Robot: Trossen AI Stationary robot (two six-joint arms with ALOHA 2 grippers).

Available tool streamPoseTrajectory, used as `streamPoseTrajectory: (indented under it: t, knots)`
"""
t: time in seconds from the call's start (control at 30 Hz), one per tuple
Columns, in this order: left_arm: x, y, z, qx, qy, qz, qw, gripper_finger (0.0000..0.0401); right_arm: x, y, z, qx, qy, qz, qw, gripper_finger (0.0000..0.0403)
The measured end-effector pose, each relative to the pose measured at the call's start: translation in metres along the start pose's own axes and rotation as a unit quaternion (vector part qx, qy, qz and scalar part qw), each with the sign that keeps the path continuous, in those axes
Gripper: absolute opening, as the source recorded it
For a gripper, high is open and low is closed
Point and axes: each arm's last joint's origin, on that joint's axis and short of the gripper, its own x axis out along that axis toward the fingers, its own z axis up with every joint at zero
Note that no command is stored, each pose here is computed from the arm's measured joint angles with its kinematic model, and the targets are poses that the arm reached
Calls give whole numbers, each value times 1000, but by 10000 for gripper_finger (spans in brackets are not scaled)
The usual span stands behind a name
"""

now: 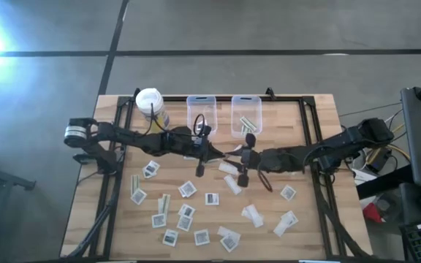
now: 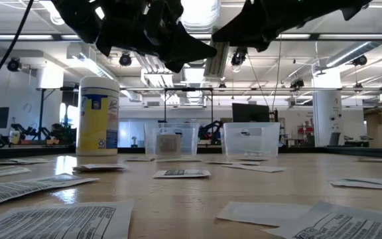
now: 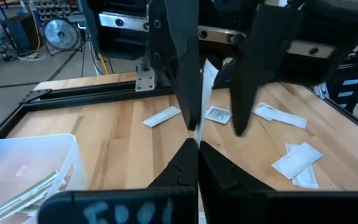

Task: Pick & Place First Aid Supplies
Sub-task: Put the bandage into the right transparent bin

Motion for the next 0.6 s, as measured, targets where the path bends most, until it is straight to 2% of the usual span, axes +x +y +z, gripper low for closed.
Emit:
streamPoseTrajectory:
  t: [0.23,0.6]
  knots:
    - [0,0,0,-1,2,0,1000,0,-14,-6,12,18,-20,1,1000,15]
    - [0,1,0,-3,4,12,1000,0,-15,-6,4,39,-2,1,999,8]
